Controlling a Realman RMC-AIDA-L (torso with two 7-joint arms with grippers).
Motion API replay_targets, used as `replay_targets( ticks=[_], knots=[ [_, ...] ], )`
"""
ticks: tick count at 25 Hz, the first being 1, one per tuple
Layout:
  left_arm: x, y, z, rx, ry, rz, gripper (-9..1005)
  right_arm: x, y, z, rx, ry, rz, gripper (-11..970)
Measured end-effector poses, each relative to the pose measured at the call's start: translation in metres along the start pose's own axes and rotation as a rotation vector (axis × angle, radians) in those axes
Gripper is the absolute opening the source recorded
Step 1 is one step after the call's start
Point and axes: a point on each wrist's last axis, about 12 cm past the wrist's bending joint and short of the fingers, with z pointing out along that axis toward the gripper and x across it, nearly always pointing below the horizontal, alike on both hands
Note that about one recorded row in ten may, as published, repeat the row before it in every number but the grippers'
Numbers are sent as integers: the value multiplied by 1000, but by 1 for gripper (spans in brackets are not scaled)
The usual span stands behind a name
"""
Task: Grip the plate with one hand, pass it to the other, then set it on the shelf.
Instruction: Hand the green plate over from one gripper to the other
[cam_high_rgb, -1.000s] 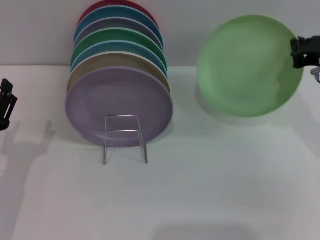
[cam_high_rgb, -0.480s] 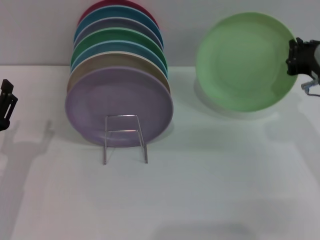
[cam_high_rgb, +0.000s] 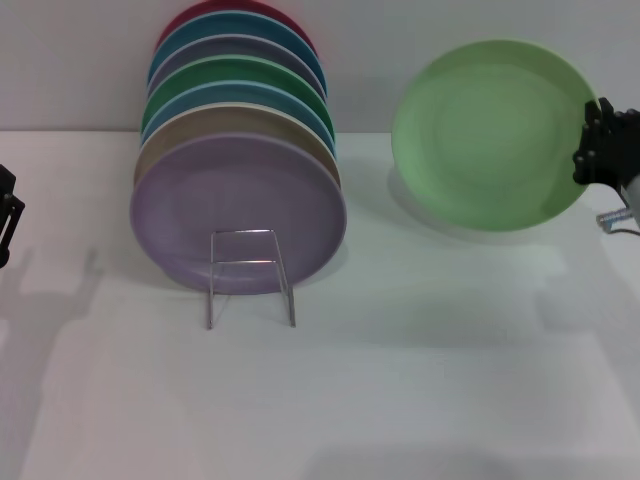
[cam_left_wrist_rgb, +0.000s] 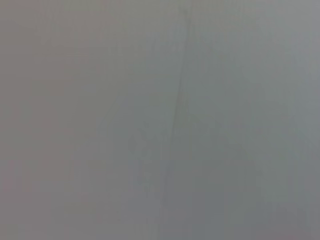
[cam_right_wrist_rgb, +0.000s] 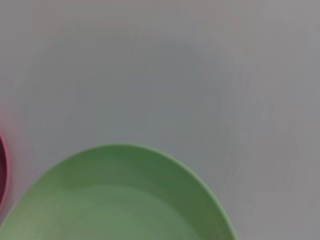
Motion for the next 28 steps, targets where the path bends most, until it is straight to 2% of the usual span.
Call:
replay_targets(
  ticks=[5,12,19,24,28],
  knots=[
    [-1,-4,-7,23,-17,-9,832,10,5,-12,33,-80,-4,20],
    [-2,-19,-21,101,-31,-35,833,25,7,-25,65,-162,-31,20],
    [-3,-32,-36,155,-40,-69,832,41,6,-40,70,-218,23,20],
    [-1,-40,-44,203,-24,-81,832,47,20,-58,27,-268,16,20],
    [-2,-43,-43,234,-27,-86,832,50,35,-76,17,-300,69,20]
  ],
)
